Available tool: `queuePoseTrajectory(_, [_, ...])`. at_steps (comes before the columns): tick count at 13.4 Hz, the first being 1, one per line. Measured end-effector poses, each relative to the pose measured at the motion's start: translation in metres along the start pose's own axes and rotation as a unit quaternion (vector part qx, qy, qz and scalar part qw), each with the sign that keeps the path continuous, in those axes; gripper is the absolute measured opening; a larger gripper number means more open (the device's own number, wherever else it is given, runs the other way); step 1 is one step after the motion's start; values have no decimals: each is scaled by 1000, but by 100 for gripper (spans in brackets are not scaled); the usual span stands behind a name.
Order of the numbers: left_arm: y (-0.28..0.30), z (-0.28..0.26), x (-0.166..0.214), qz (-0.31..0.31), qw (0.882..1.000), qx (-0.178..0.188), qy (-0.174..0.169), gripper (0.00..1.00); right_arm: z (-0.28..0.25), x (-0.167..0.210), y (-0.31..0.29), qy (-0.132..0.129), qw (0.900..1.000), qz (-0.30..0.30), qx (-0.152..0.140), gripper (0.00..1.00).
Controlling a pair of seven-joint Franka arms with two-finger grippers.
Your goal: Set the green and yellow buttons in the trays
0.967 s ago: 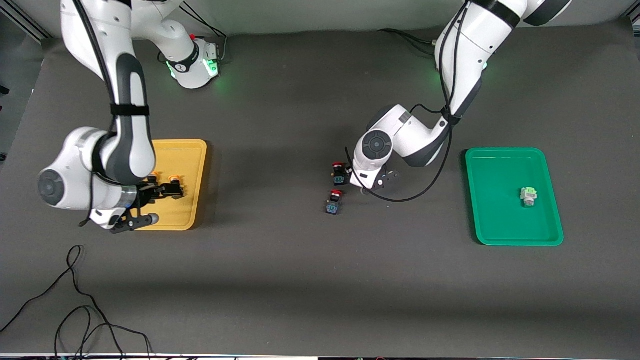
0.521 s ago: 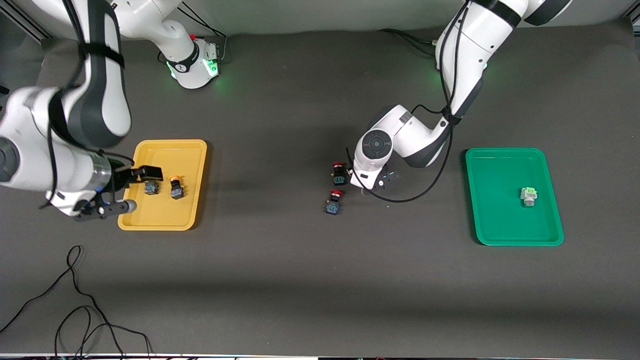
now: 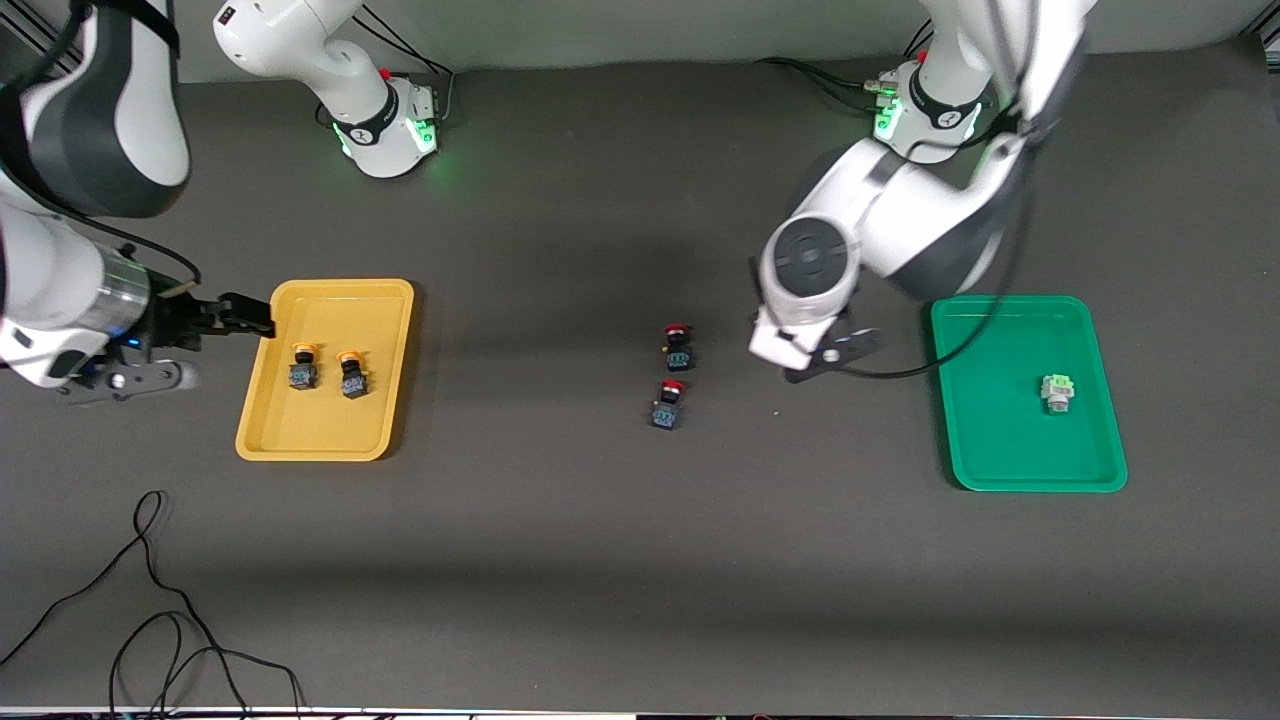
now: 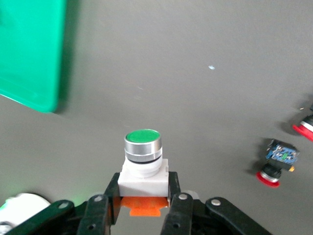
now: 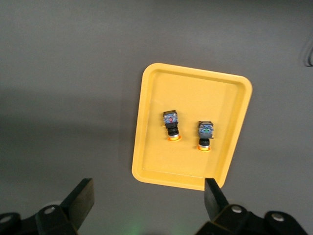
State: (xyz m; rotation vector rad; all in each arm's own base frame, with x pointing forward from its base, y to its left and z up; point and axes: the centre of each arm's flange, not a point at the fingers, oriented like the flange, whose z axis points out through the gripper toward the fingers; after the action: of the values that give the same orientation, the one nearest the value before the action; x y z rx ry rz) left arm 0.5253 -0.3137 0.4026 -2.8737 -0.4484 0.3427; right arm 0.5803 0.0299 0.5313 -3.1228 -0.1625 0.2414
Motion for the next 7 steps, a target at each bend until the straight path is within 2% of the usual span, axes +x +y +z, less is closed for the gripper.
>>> queuePoseTrajectory(3, [-80,-39,50,58,998,-11,-4,41,-14,-10,10,5,1000,12,9,100])
queuePoseTrajectory(7, [-178,-36,109,122,992,-29,-22,41,-30,-24,41,19,999,26,12,100])
